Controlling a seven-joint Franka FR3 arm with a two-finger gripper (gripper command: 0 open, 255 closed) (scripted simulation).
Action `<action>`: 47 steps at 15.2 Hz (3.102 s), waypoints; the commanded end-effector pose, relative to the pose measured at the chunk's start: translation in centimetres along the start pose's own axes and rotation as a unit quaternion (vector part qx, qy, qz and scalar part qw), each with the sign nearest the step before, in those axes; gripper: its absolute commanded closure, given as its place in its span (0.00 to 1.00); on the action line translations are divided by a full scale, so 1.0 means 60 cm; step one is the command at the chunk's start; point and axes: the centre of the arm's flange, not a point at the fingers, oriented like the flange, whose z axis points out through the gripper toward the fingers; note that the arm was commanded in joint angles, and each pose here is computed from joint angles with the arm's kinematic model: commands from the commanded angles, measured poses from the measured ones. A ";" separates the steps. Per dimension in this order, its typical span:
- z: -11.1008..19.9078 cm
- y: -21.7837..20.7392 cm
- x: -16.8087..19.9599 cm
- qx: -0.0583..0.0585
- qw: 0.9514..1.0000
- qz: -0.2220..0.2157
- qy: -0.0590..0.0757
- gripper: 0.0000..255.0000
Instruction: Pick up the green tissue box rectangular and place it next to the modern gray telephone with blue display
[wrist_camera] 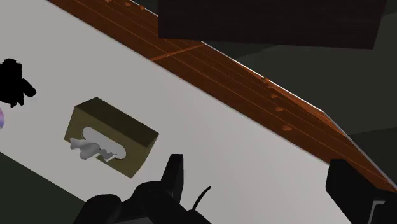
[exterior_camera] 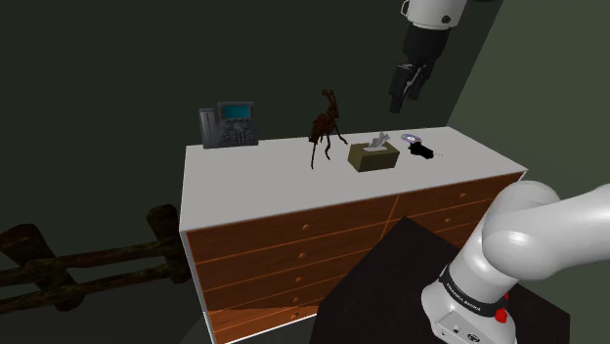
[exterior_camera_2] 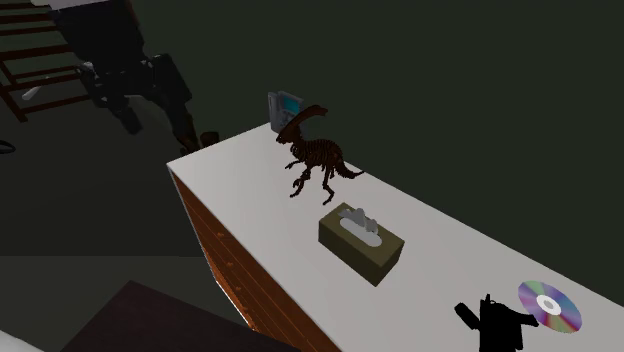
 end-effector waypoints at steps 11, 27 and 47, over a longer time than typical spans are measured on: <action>0.143 0.153 0.086 0.059 0.981 0.181 0.040 0.00; 0.400 0.402 0.131 0.147 0.873 0.454 0.099 0.00; 0.516 0.434 0.150 0.163 0.843 0.501 0.110 1.00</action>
